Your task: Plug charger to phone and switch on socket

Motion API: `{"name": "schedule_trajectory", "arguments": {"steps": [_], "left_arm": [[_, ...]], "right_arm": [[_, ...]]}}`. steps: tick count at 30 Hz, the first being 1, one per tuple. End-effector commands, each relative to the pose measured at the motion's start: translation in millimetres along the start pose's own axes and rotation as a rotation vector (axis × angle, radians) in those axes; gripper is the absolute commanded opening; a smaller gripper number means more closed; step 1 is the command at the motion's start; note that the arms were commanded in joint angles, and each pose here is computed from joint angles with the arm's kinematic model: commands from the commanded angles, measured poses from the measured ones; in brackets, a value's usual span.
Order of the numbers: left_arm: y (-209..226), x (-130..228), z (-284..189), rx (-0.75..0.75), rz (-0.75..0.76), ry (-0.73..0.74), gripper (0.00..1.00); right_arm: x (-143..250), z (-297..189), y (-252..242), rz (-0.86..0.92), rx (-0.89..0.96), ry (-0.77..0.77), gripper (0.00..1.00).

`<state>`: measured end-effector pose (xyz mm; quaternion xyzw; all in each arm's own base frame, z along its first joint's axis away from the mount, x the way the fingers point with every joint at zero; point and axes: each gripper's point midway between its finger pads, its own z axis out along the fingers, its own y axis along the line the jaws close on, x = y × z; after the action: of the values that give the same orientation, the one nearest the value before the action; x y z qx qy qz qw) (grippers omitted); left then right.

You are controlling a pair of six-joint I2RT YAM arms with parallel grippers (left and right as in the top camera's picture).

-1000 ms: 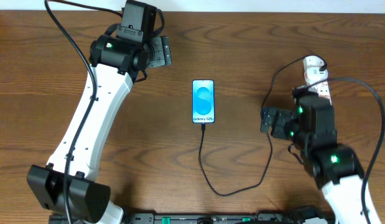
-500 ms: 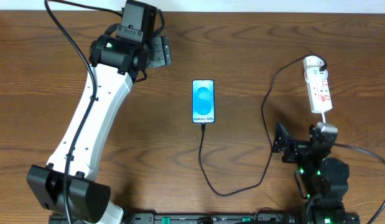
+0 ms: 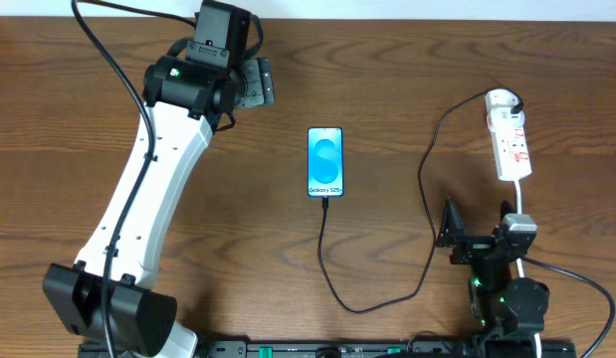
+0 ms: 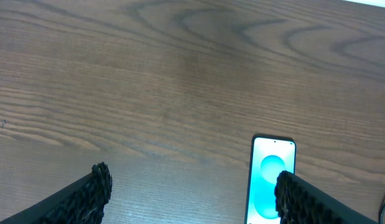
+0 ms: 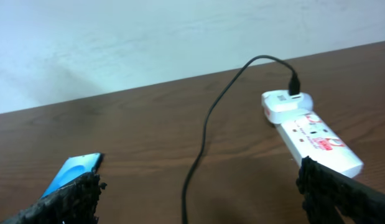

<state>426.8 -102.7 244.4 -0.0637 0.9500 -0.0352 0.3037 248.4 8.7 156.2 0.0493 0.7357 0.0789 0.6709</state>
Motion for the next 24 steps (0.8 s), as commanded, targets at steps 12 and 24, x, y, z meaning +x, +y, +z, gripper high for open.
{"name": "schedule_trajectory", "arguments": {"steps": [12, 24], "left_arm": [[4.0, 1.4, 4.0, -0.022, 0.010, 0.007, 0.85], [4.0, 1.4, 4.0, -0.022, 0.010, 0.007, 0.86]], "right_arm": [[-0.9, -2.7, -9.4, -0.205, 0.051, -0.013, 0.99], [-1.2, -2.7, -9.4, -0.218, 0.051, -0.014, 0.99]]}}
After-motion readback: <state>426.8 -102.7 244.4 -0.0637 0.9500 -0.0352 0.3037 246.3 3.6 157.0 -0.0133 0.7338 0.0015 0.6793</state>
